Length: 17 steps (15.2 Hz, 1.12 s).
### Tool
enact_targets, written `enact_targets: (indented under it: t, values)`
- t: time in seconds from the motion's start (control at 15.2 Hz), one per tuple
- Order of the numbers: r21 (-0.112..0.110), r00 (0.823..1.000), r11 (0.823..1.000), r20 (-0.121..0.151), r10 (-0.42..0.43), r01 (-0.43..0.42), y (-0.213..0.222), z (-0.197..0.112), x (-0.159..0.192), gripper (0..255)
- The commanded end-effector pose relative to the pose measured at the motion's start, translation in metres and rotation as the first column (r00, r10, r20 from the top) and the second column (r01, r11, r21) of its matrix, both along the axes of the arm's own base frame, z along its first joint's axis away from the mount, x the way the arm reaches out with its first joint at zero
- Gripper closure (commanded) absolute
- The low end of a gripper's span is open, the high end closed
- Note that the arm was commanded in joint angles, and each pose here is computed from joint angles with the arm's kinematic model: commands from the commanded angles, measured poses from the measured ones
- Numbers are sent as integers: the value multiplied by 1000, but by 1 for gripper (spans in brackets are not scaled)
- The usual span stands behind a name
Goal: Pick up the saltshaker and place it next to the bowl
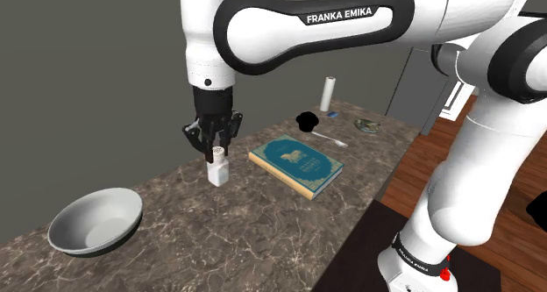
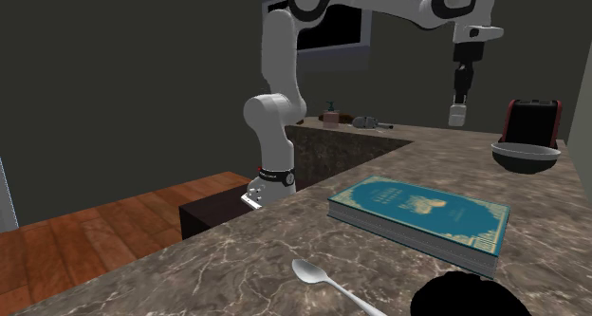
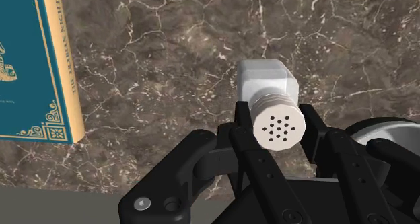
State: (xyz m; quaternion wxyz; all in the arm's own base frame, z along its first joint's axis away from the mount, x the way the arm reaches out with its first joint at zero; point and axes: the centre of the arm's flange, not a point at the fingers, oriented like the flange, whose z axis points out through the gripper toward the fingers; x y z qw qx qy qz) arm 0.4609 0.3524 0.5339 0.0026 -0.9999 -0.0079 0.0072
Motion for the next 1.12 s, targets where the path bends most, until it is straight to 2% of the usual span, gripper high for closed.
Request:
enact_targets:
  t: [0.0, 0.46, 1.06]
  values:
    - [0, 1000, 1000, 0, -3, 3, 22, 1, 12, 255]
    - [0, 1000, 1000, 0, -3, 3, 105, 1, 59, 255]
    - [0, 1000, 1000, 0, -3, 3, 105, -47, 59, 255]
